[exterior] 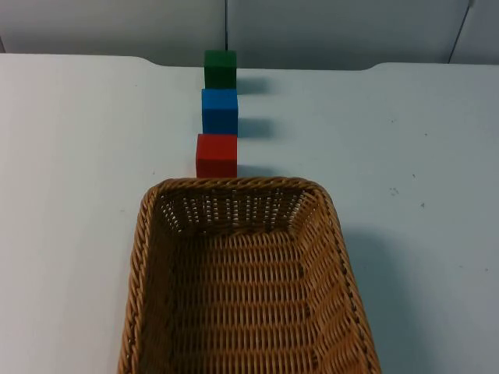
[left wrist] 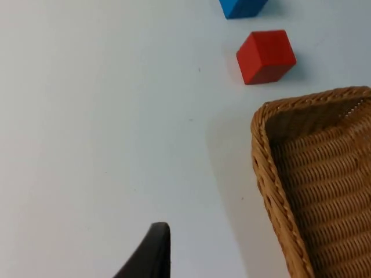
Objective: Pick up the basket with the left hand and place the blue cube into the basket with the right hand.
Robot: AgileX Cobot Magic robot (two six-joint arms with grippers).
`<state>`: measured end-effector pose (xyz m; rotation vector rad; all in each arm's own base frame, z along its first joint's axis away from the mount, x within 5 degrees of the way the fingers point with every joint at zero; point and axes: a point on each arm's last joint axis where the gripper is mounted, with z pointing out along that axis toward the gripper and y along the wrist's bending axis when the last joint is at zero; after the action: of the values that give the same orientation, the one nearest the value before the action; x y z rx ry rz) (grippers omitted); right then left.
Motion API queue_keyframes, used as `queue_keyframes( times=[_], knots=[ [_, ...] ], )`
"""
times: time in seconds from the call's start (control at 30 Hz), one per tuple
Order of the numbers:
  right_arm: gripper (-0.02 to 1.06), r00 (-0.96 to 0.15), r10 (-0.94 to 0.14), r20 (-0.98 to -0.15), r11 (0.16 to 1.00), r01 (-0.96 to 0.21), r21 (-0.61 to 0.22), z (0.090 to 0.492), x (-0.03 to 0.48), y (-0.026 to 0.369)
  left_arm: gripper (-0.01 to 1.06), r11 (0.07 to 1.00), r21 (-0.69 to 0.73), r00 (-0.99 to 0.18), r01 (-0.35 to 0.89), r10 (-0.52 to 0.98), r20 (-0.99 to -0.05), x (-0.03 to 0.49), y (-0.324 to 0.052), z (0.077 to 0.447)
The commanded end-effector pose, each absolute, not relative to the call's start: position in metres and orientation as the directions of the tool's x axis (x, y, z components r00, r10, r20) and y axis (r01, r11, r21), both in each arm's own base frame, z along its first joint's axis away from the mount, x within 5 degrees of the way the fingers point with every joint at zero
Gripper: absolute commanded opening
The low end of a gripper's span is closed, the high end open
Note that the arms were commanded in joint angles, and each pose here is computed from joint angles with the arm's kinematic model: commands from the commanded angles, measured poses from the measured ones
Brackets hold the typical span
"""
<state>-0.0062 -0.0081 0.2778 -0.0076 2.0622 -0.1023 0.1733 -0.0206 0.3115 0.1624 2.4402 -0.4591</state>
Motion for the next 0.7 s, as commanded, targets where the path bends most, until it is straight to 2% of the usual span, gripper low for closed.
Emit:
queue_keyframes(
  times=[0.0, 0.13, 0.4, 0.67],
  knots=[
    [1.04, -0.465, -0.053, -0.884, 0.996, 0.043, -0.082, 0.278, -0.006, -0.008, 1.04, 0.915, -0.323, -0.793, 0.243, -0.005, -0.61, 0.185, -0.024, 0.308],
    [1.04, -0.465, -0.053, -0.884, 0.996, 0.043, -0.082, 0.278, -0.006, -0.008, 1.04, 0.89, -0.373, -0.823, 0.263, 0.006, -0.568, 0.204, -0.026, 0.292],
    [1.04, -0.465, -0.045, -0.884, 0.996, 0.048, -0.076, 0.278, -0.006, -0.008, 1.04, 0.885, -0.417, -0.895, 0.206, -0.002, -0.447, 0.236, -0.023, 0.252],
    [1.04, -0.464, -0.038, -0.885, 0.996, 0.056, -0.073, 0.278, -0.006, -0.009, 1.04, 0.87, -0.477, -0.901, 0.124, -0.103, -0.422, 0.234, -0.025, 0.21]
  ],
)
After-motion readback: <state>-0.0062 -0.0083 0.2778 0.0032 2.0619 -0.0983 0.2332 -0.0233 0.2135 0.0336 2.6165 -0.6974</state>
